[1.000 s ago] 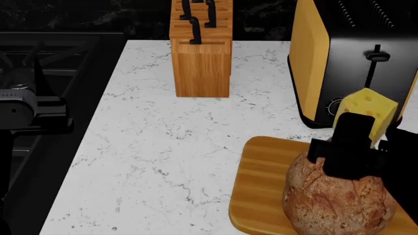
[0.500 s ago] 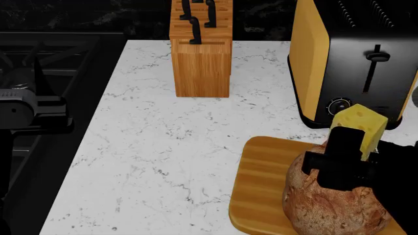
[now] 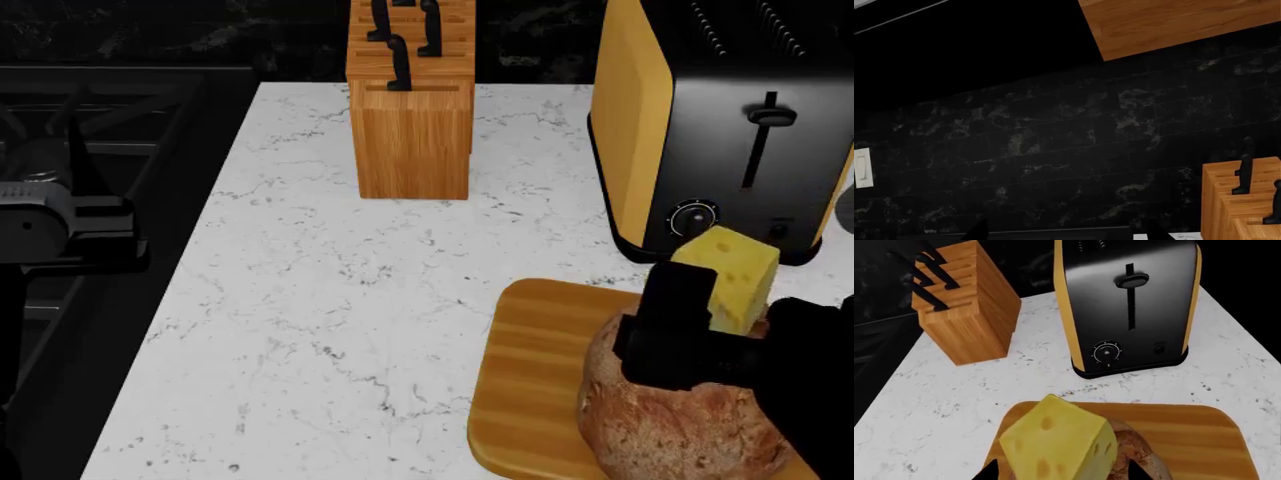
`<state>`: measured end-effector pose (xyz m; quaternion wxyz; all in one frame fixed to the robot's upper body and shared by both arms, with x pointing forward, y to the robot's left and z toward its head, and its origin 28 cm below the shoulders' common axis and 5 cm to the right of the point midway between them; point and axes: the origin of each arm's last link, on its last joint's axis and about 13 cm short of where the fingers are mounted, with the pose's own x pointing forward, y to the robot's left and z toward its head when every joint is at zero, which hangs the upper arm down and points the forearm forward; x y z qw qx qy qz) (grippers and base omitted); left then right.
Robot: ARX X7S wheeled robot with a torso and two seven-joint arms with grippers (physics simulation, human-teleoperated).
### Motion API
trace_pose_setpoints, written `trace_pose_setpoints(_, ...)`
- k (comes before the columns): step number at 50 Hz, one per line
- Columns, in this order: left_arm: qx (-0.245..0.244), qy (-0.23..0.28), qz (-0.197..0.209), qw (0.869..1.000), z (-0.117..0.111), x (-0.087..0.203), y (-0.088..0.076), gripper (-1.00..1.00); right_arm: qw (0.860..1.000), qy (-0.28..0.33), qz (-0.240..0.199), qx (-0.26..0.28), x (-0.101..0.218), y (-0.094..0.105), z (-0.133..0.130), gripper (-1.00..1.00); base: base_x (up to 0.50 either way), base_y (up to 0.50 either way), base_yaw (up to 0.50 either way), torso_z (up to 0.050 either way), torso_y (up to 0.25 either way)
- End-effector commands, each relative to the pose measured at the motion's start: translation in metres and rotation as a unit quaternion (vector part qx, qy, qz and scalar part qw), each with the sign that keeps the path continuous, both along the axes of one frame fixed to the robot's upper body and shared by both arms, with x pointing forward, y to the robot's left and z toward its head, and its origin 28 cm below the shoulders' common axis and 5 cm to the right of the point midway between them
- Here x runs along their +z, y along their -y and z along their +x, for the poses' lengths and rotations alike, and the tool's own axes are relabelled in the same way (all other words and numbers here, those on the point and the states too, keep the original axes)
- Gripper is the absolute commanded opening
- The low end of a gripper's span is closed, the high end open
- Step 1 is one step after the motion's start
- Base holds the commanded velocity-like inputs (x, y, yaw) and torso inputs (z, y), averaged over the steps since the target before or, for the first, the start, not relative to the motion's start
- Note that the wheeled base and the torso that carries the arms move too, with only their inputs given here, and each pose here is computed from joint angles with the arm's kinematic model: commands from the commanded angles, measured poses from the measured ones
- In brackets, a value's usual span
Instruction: Pick up the wedge of cheese and place it on the slice of bread to prepare a simple cheese on bread dish.
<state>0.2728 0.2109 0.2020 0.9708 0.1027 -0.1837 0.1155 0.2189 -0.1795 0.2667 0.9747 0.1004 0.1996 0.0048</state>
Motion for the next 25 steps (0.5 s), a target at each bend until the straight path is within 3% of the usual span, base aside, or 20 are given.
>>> trace_pose_setpoints(1,0.001,0.000,0.000,1.000,0.000,0.000,0.000,1.00,1.000,-0.013,-0.015,0.004,-0.004,-0.002,-0.001,1.00,0.00,0.00,0.00,0.000,0.000)
trace_pose_setpoints(25,-0.002,-0.001,0.001,1.000,0.000,0.000,0.001,1.00,0.996,0.050,-0.067,-0.012,0.048,-0.006,-0.026,1.00,0.00,0.00,0.00,0.000,0.000)
